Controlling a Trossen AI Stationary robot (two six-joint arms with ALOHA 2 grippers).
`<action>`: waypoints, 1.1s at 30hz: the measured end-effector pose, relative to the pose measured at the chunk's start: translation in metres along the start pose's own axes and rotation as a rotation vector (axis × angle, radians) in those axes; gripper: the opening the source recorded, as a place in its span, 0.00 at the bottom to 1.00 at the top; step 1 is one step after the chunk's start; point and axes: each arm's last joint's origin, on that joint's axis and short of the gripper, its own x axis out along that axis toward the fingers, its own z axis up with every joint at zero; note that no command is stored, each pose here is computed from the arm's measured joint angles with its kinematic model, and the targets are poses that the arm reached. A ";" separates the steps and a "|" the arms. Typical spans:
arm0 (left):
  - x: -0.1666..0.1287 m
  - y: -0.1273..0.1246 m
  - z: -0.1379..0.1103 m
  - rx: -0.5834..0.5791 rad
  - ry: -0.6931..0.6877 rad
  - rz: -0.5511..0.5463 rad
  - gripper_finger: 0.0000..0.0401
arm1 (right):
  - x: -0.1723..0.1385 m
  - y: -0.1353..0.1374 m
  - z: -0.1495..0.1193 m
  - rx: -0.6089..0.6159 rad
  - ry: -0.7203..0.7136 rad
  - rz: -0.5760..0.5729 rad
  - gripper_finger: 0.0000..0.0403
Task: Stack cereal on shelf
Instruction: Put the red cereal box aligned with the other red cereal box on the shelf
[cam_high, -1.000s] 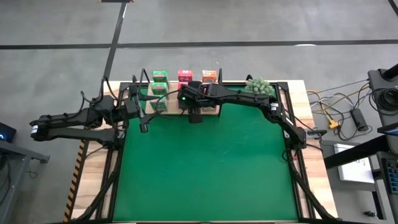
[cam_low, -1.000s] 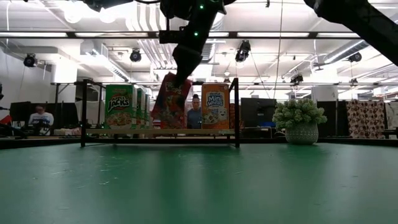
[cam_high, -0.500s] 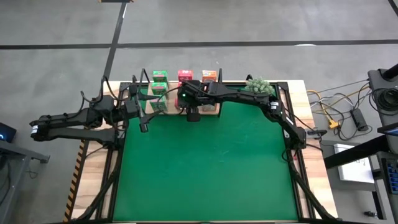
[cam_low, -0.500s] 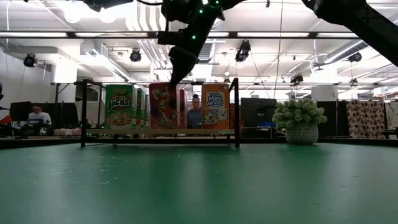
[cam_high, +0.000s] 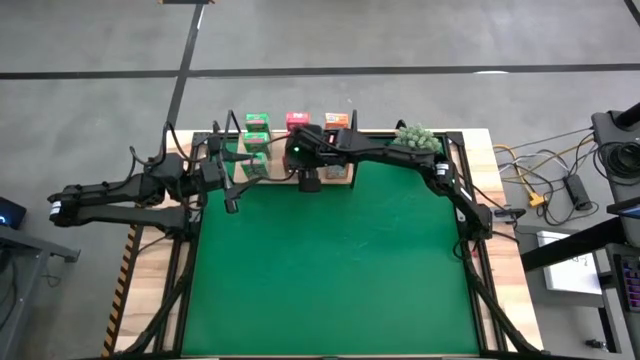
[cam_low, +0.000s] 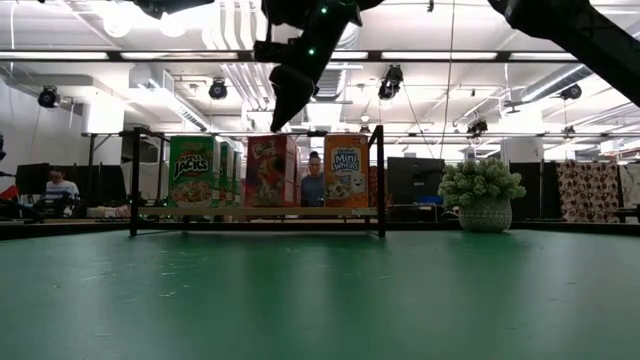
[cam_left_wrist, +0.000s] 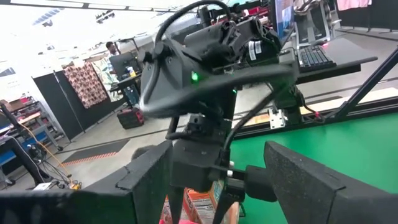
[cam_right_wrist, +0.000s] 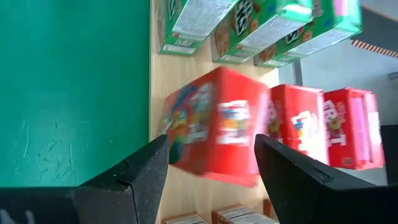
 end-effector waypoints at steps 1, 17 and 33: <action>0.000 0.000 0.000 0.000 0.000 0.000 0.59 | -0.002 -0.001 0.001 0.001 -0.006 -0.002 0.57; 0.000 0.000 0.000 0.009 0.000 0.000 0.59 | -0.008 0.009 0.008 -0.022 -0.069 0.107 0.30; 0.000 0.000 0.000 0.008 0.000 0.000 0.59 | 0.023 0.019 -0.009 -0.049 0.043 0.011 0.02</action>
